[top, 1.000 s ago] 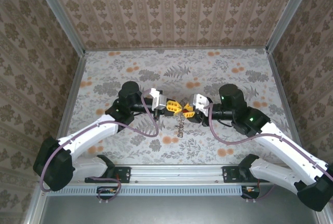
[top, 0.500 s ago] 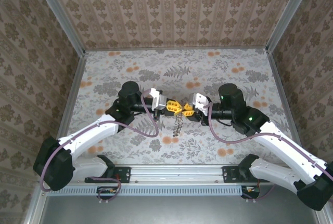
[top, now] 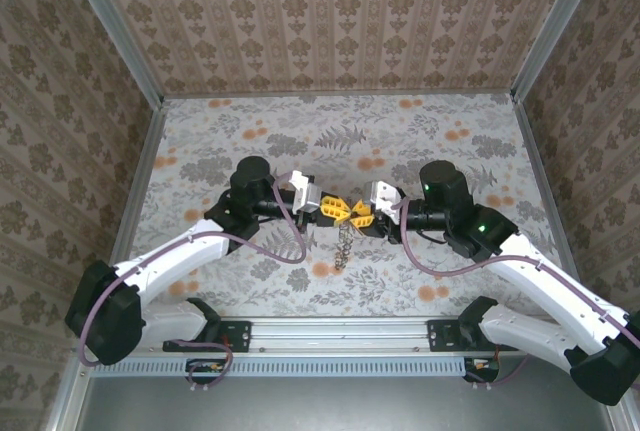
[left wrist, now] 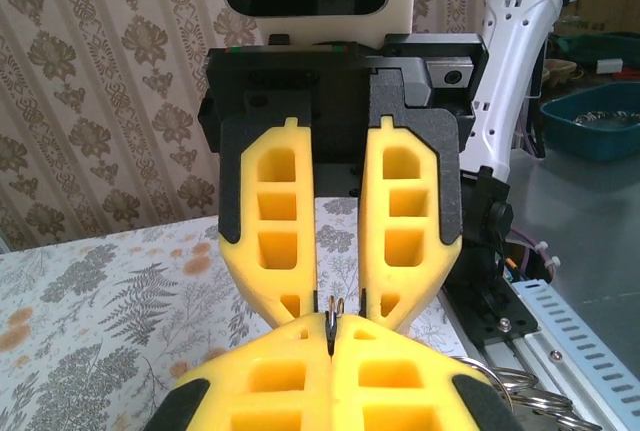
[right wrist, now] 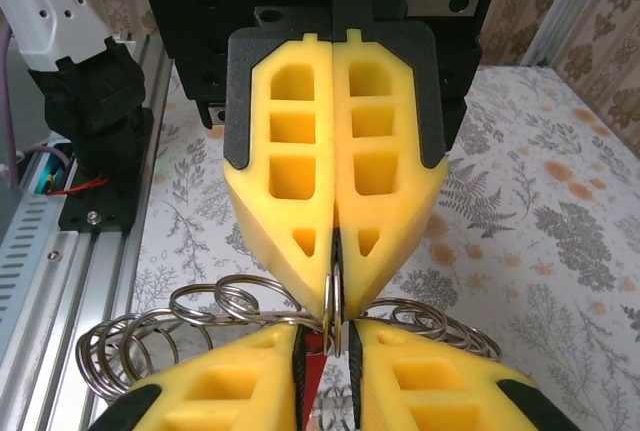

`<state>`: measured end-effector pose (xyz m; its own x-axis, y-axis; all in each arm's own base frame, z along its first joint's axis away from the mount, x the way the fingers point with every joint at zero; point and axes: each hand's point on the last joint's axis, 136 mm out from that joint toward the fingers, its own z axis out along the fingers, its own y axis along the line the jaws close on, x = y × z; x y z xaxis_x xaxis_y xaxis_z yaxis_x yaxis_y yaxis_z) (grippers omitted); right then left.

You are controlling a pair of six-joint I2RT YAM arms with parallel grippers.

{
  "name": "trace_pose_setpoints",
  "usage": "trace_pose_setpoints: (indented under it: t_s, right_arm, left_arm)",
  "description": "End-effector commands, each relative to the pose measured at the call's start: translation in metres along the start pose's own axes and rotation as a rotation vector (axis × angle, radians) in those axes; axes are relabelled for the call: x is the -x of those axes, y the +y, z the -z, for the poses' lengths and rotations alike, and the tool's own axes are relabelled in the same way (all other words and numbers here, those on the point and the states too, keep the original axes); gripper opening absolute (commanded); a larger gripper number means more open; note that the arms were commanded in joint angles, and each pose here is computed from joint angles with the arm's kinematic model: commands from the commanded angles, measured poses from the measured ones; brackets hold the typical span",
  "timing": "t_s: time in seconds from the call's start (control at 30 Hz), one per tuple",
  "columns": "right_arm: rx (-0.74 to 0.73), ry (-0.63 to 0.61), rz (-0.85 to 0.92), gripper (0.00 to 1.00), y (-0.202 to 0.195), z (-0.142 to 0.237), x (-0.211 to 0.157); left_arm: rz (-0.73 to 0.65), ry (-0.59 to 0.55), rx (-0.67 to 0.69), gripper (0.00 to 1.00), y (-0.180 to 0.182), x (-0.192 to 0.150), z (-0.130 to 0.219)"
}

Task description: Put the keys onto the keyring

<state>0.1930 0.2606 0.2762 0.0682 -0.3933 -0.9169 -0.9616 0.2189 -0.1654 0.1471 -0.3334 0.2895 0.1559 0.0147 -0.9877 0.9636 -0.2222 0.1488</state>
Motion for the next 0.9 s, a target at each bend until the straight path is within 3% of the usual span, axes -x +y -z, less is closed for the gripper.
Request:
trace_pose_setpoints:
  t_s: [0.0, 0.17, 0.43, 0.57, 0.77, 0.8, 0.87]
  right_arm:
    - [0.055, -0.029, 0.004, 0.24, 0.007, 0.004, 0.014]
    - [0.066, -0.019, -0.007, 0.14, 0.009, 0.005, 0.013]
    - [0.063, -0.023, -0.003, 0.15, 0.007, 0.005, 0.016]
    - [0.07, -0.03, -0.002, 0.0, 0.006, 0.003, 0.017]
    - [0.035, 0.041, -0.009, 0.0, 0.0, 0.002, 0.004]
    - [0.032, 0.067, -0.011, 0.0, -0.001, 0.001, 0.0]
    - [0.029, 0.111, -0.018, 0.0, -0.003, 0.001, -0.007]
  left_arm:
    - [-0.049, -0.029, -0.014, 0.0, 0.001, 0.015, 0.001]
    - [-0.057, -0.027, -0.013, 0.0, 0.001, 0.015, 0.002]
    - [-0.053, -0.018, -0.015, 0.0, -0.002, 0.01, 0.003]
    - [-0.036, -0.01, -0.011, 0.0, -0.001, 0.009, 0.003]
    - [0.037, 0.07, -0.018, 0.16, -0.003, -0.001, 0.005]
    - [0.046, 0.09, -0.018, 0.25, -0.004, -0.003, 0.006]
    - [0.062, 0.129, -0.011, 0.27, -0.005, -0.006, 0.008]
